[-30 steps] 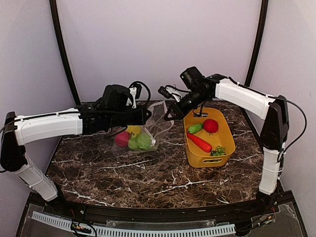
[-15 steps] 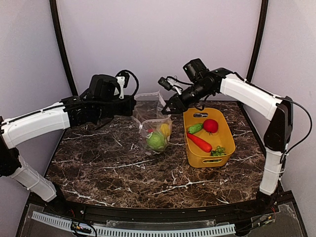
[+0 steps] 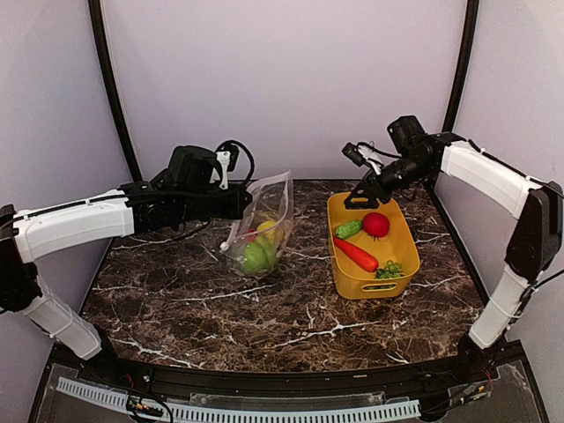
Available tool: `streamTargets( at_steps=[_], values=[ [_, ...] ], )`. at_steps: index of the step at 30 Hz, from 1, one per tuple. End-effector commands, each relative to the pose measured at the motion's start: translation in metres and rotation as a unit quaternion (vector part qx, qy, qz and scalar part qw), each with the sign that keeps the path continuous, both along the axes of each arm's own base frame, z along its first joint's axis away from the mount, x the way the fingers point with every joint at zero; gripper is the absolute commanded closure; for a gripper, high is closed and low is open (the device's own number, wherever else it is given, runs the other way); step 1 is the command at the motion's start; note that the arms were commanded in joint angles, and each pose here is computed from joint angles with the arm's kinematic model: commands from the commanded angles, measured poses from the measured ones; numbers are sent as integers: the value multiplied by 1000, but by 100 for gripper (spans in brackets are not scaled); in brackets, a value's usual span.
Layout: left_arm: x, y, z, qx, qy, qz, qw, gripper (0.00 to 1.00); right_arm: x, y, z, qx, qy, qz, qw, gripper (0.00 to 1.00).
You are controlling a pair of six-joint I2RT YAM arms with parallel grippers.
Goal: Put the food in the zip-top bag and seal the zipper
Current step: Adjust the zipper food storage bag at the center of the board, then pick up the fake vegetable from the bin.
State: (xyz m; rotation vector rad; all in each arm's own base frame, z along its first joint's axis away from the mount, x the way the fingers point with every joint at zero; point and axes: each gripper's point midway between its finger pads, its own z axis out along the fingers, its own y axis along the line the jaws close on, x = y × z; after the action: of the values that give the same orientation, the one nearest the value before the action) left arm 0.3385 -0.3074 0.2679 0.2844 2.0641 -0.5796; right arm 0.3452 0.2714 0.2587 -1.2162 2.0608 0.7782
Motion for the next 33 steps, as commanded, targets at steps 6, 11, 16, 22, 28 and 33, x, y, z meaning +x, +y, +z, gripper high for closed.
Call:
streamTargets(
  at_steps=[6,11,16,22,28,33],
  values=[
    [0,-15,-17,-23,32,-20,999,99,25,-58,-115,-105,33,1,994,53],
    [-2,-10,-17,-20,31,-14,999,99,33,-66,-160,-155,86,-3,984,50],
    [-3,-3,-22,-18,33,-1,999,99,32,-66,-187,-161,128,-19,978,38],
    [-3,-2,-26,-13,35,3,999,99,26,-67,-202,-163,141,-25,976,38],
    [-3,0,-27,-17,39,7,999,99,26,-68,-218,-171,164,-40,971,39],
    [-5,2,-29,-16,42,10,999,99,28,-68,-223,-177,168,-52,968,46]
  ],
)
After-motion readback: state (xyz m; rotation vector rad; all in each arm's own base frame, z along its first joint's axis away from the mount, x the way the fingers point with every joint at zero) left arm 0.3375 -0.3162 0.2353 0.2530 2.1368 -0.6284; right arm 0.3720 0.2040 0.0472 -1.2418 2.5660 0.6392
